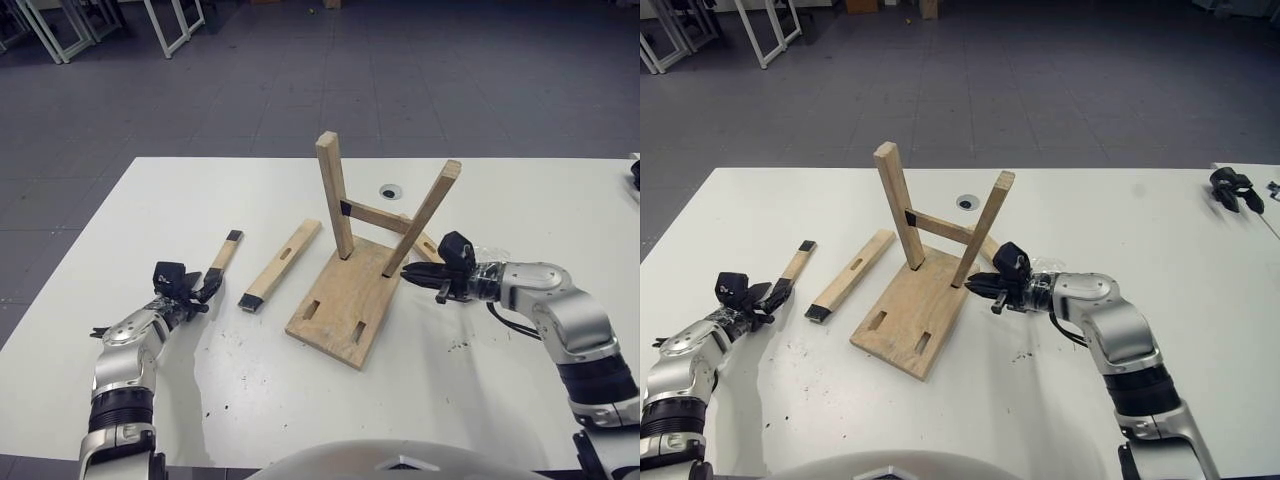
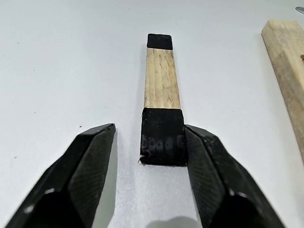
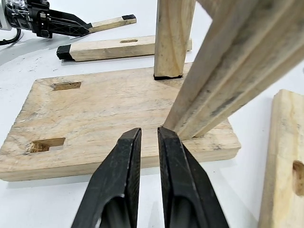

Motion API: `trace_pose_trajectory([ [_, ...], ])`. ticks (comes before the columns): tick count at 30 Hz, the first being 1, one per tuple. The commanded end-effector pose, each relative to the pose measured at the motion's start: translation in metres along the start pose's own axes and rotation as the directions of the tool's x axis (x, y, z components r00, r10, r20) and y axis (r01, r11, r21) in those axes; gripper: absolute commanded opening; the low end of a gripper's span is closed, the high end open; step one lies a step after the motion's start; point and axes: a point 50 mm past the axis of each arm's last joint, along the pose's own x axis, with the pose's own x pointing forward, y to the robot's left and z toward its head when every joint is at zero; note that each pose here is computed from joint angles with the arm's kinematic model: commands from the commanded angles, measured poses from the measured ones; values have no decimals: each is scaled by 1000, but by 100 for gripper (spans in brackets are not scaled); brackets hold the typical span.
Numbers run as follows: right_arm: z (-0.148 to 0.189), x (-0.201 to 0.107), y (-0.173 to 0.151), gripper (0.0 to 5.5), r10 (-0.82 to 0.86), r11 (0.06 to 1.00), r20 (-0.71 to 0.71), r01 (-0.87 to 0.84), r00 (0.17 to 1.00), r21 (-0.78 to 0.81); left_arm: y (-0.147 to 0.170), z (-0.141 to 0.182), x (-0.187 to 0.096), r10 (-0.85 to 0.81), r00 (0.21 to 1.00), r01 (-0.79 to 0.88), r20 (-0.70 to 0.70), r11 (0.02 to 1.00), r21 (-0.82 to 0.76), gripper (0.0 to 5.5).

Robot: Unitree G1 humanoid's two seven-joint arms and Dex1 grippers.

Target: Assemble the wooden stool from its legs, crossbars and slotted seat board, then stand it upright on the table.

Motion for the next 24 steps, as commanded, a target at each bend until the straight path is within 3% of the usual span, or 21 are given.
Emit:
trace_pose_trajectory([
  [1, 22, -10, 3, 62, 33, 999, 48, -34, 998, 25, -3, -12, 1, -3, 992, 17, -122, 994, 111, 203],
  [4, 38, -12, 10, 62, 85, 993, 114, -94, 990, 77, -4, -12, 1, 12, 989, 13, -148, 986, 165, 158],
  [7, 46, -12, 16, 109, 121, 983, 143, -138, 982, 119, -5, -4, 0, 34, 994, -14, -103, 983, 184, 131],
  [11, 67, -11, 21, 183, 153, 960, 272, -208, 950, 186, -9, 44, -5, 102, 973, -149, 206, 963, 224, 131],
  [13, 82, -9, 23, 186, 163, 945, 357, -249, 920, 211, -17, 78, -12, 99, 906, -209, 411, 950, 233, 131],
  [16, 112, -9, 25, 186, 175, 923, 487, -314, 856, 221, -49, 141, -30, -54, 729, -239, 683, 914, 327, 131],
  [19, 140, -5, 25, 186, 171, 884, 593, -388, 787, 260, -92, 172, -39, -277, 623, -178, 732, 861, 477, 131],
  [24, 169, 1, 20, 186, 107, 844, 666, -422, 739, 333, -141, 185, -50, -468, 515, -89, 718, 804, 588, 131],
])
